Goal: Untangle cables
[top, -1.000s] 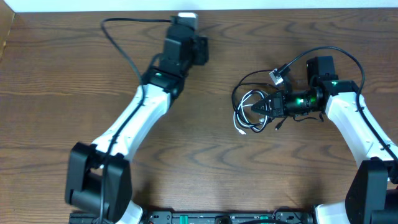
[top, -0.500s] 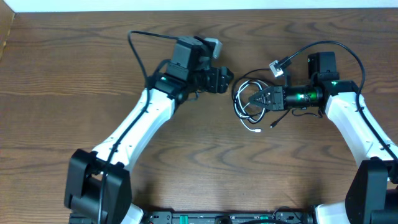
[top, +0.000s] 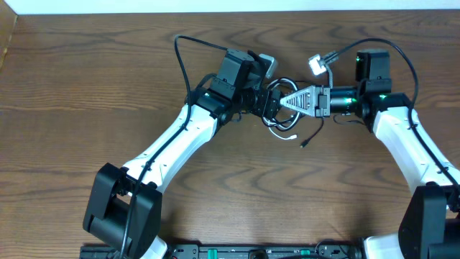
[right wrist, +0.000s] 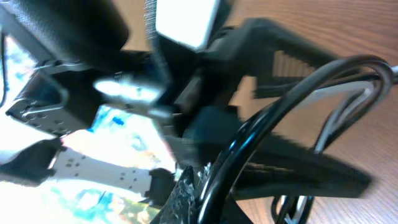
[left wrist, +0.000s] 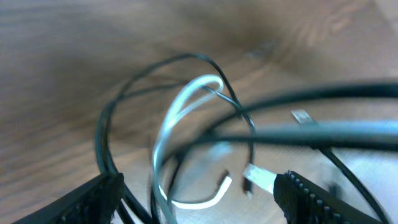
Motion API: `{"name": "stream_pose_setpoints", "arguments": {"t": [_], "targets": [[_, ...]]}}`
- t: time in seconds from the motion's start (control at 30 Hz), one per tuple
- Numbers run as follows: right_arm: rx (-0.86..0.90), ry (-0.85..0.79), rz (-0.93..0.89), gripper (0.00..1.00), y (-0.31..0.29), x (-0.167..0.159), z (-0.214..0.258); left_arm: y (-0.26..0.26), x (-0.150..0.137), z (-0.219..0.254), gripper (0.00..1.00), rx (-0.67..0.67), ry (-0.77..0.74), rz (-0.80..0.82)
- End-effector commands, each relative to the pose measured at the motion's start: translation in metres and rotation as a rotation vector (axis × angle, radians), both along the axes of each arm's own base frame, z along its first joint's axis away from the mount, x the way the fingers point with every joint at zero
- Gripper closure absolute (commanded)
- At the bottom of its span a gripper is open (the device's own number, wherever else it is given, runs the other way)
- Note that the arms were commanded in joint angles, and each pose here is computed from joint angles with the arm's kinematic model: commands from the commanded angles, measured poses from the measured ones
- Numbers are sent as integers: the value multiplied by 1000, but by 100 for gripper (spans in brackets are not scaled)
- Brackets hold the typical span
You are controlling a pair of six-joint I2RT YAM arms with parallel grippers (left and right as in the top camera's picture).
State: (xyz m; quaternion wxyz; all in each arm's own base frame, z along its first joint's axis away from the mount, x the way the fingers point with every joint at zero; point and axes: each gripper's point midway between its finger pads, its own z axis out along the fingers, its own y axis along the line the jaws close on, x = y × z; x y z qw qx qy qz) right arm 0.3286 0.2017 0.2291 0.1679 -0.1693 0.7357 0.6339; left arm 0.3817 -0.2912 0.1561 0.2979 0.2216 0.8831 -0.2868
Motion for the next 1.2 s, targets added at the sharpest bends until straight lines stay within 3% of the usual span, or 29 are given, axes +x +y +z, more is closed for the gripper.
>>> {"name": "stream_pose_setpoints", "arguments": {"t": [0.0, 0.1, 0.27, 0.4, 0.57, 0.73, 0.93, 1.07, 1.17], "targets": [[79, 11, 114, 99, 17, -19, 21, 24, 30, -6, 18, 132, -113, 146], [101, 4, 154, 99, 22, -26, 25, 45, 53, 2, 18, 188, -201, 271], [121, 12, 202, 99, 30, -36, 29, 71, 83, 23, 18, 167, -296, 419], [131, 25, 220, 99, 31, -40, 30, 124, 106, 30, 18, 194, -316, 648], [112, 23, 232, 99, 39, -49, 22, 176, 122, 33, 18, 191, -312, 762], [-117, 113, 98, 99, 36, -43, -26, 194, 126, 33, 18, 199, -310, 797], [-716, 245, -228, 99, -25, -21, -121, 193, 121, 24, 18, 219, -273, 776], [-884, 258, -419, 99, -56, -1, -137, 197, 88, -15, 18, 336, -98, 712], [-900, 228, -487, 99, -62, 13, -136, 196, 61, -38, 18, 396, 33, 651]]}}
